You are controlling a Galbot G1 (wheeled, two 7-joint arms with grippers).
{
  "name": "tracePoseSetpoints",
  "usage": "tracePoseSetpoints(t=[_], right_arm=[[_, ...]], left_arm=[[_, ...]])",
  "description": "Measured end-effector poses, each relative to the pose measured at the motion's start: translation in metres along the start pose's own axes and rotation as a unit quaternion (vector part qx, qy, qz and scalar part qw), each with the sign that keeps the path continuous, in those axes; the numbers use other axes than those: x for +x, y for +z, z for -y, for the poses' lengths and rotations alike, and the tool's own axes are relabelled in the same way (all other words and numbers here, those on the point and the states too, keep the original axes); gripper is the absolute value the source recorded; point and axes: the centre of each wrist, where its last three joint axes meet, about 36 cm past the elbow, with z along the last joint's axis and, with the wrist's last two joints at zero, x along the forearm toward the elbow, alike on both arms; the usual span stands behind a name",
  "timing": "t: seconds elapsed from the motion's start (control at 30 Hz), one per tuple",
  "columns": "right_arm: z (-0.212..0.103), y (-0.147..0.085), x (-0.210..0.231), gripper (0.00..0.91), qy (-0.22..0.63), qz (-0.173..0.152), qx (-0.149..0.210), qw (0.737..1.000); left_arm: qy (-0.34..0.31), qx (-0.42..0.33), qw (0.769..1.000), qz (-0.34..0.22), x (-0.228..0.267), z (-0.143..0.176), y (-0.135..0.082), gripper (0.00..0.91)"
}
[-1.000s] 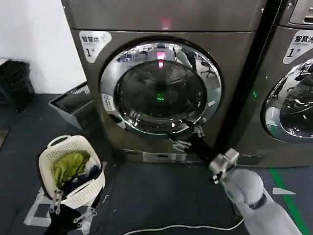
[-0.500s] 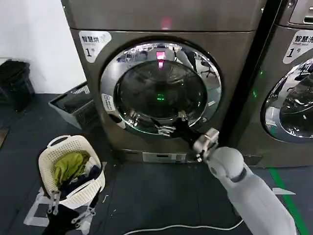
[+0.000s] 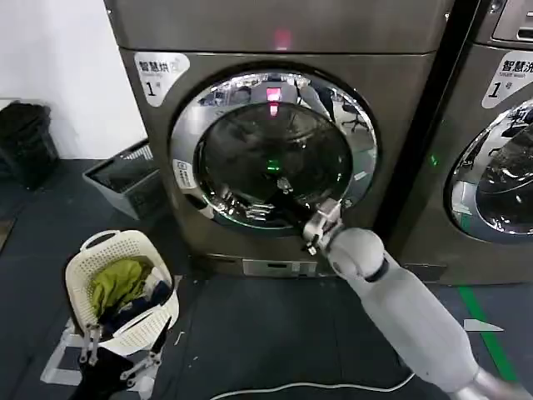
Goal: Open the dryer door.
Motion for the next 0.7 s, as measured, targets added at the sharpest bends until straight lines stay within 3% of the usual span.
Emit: tracePoseSetpoints(t=[0.7], right_arm=[[-0.014,0.0,-0.079,0.907,-0.026,-0.004,0.008,1.0]], left_arm=[[-0.008,0.0,1.0,0.0,0.002,-0.004,0.001,0.907]])
